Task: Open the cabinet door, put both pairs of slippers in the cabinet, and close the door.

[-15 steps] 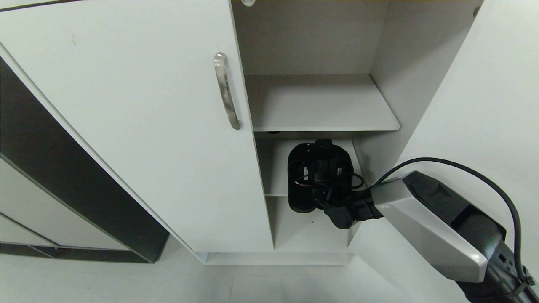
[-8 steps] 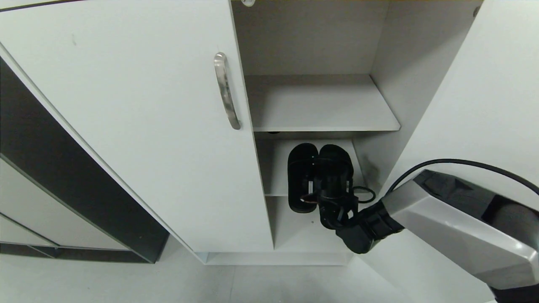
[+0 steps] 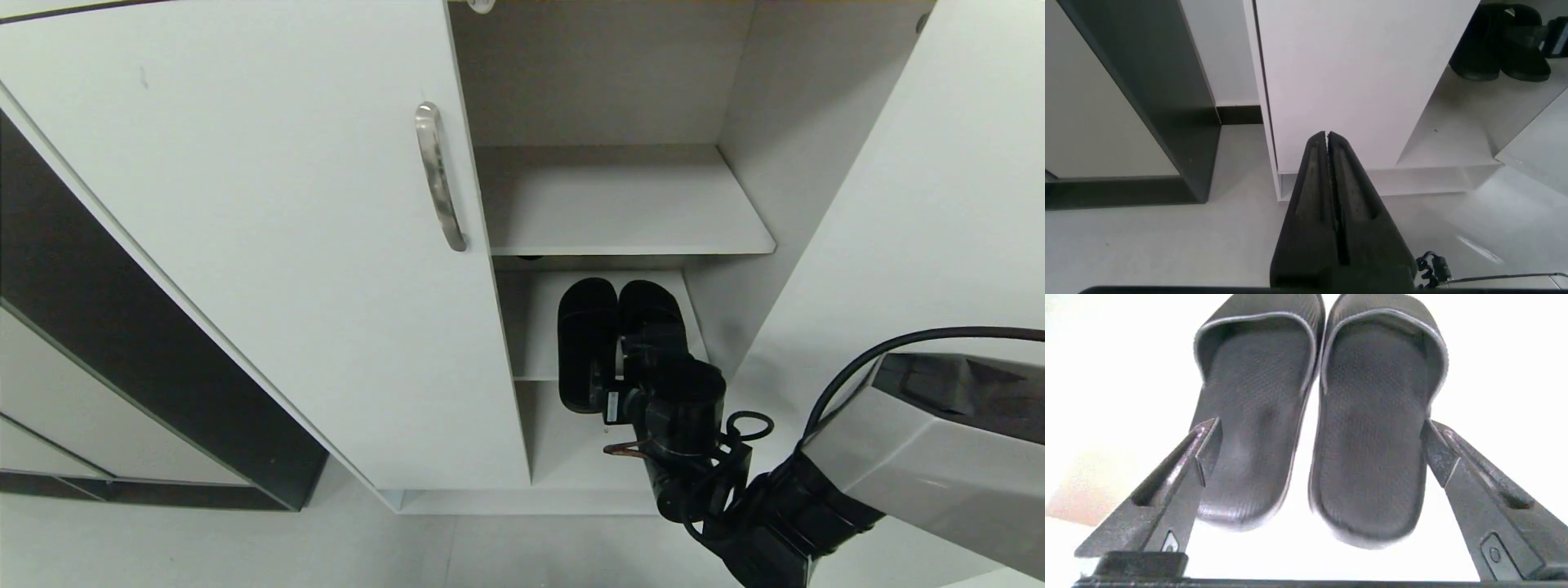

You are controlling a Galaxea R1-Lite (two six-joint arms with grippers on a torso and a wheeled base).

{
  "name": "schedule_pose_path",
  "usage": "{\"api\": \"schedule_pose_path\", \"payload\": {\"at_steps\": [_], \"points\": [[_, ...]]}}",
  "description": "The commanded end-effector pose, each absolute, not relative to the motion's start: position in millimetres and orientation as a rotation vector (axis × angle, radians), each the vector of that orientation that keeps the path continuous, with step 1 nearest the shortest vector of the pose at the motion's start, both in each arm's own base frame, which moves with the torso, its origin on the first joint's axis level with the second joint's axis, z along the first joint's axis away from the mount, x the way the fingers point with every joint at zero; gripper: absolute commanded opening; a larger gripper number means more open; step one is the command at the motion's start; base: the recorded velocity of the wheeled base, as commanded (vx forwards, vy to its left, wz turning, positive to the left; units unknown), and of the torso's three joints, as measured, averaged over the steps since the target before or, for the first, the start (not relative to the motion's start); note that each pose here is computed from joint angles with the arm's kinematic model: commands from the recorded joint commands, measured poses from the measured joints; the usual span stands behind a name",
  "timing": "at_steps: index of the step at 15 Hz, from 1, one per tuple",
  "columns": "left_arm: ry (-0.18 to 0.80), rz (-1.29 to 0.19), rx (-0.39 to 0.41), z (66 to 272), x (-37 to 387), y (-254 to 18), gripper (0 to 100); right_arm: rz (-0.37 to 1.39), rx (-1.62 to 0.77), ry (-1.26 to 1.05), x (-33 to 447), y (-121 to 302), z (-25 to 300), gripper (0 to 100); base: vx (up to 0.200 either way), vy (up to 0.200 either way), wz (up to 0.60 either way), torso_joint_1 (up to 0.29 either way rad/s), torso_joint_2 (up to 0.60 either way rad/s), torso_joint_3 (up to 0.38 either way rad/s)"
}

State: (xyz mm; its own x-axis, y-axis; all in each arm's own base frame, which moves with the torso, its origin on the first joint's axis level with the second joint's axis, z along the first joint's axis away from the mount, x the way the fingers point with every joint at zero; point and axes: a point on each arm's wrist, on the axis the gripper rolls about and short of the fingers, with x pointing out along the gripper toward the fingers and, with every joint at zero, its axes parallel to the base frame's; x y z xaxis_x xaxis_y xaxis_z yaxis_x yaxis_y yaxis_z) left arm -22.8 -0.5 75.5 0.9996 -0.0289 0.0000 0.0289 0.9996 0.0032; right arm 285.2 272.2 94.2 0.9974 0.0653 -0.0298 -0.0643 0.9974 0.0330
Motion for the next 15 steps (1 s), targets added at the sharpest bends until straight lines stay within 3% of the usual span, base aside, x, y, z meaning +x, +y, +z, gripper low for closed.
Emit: {"api": "schedule_pose_path", "payload": {"at_steps": [1,10,15], "points": [[0.001,-0.029,0.005,75.5,-22.7,-0.5,0,0.077,0.036,0.027,278.2,271.2,99.6,100,0.0,0.0,0.0,0.0,0.0,0.0],[0.001,-0.029,0.005,75.5,-22.7,-0.5,0,0.081,0.038,0.027,276.9,271.5,99.1,100,-0.178,0.0,0.0,0.002,0.0,0.003],[0.002,-0.028,0.002,75.5,-22.7,-0.5,0,0.079,0.033,0.031,276.5,270.3,97.5,100,0.0,0.0,0.0,0.0,0.0,0.0]]}}
